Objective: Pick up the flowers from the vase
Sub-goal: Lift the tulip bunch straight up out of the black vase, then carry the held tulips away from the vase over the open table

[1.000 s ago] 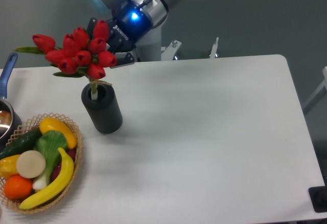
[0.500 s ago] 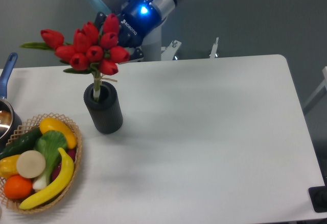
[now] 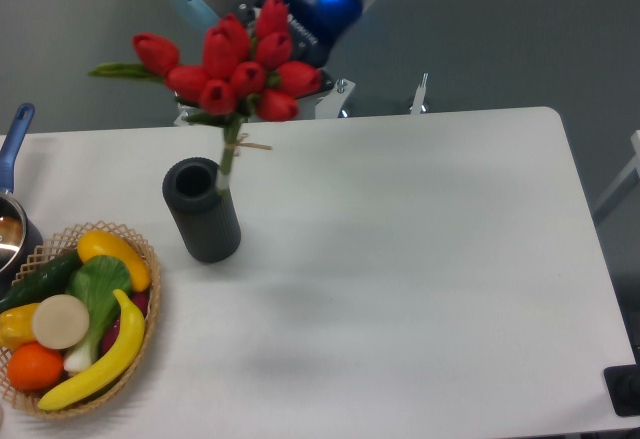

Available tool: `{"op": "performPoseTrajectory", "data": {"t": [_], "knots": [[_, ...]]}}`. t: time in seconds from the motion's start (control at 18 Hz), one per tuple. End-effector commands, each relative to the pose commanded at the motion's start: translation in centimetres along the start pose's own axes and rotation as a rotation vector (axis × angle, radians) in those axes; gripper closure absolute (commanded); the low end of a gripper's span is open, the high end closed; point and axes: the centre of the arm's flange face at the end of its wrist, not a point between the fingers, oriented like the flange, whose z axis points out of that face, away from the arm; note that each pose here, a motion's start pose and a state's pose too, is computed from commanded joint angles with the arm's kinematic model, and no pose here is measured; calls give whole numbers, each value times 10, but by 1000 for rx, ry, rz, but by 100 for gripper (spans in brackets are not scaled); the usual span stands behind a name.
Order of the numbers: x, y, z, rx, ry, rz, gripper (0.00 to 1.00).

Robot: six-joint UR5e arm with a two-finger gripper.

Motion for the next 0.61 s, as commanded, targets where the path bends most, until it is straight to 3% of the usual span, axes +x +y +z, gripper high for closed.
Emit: {"op": "performPoseTrajectory", "data": {"t": [0.17,0.33,0.61], "knots": [[-26,-7,1,-62,-67,50,100],[-50,-8,-3,-201,-203,119,100],[-74,18,-5,-379,-325,146,100]]}}
